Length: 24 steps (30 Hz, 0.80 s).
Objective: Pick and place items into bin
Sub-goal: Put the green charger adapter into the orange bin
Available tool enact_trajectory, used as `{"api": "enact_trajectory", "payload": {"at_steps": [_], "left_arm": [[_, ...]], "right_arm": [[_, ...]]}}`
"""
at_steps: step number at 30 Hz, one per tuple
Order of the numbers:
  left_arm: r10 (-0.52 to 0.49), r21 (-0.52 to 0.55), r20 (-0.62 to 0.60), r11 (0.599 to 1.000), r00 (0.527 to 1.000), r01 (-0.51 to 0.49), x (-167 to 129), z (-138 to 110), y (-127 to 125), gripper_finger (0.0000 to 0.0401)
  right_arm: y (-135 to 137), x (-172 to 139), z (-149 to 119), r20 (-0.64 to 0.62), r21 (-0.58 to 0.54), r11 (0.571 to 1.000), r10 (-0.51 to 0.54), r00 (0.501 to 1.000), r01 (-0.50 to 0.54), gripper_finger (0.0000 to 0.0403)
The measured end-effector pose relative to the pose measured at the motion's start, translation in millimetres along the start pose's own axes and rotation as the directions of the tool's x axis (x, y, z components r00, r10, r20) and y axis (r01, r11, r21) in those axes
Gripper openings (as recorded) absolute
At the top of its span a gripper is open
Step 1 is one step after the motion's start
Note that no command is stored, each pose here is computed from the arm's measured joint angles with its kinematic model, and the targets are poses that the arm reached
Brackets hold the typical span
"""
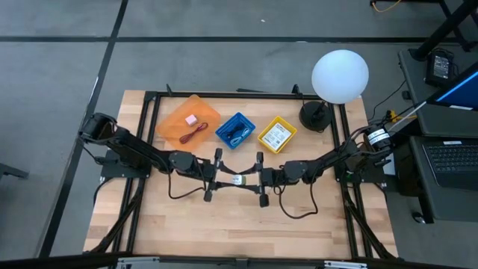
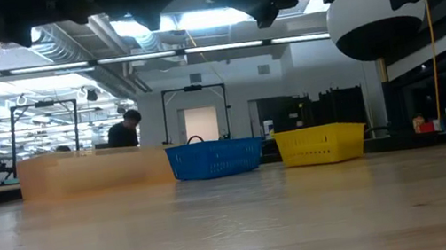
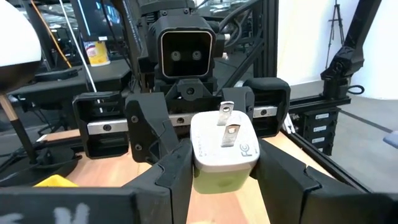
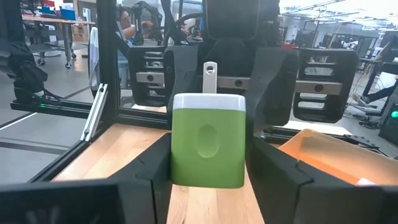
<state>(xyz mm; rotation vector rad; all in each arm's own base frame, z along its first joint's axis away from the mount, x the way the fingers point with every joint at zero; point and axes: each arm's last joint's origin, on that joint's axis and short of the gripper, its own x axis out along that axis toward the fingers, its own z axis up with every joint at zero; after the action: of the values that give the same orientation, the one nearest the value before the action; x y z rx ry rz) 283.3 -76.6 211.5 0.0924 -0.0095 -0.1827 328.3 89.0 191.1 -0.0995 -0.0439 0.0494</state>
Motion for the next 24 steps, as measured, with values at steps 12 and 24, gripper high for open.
{"api": "enact_trajectory", "payload": {"at_steps": [12,24], "left_arm": [[0.008,0.014,-0.042,1.0,0.999,-0.007,-5,3,1,0.0142],[0.043,0.035,-0.107,0.999,0.993,-0.039,-18,13,3,0.0142]], "right_arm": [[0,0,-1,-0.015,-0.003,1.0,-0.008,1.0,0.008,0.0175],[-3,-1,-6,-0.068,-0.023,0.996,-0.093,0.993,0.091,0.0175]]}}
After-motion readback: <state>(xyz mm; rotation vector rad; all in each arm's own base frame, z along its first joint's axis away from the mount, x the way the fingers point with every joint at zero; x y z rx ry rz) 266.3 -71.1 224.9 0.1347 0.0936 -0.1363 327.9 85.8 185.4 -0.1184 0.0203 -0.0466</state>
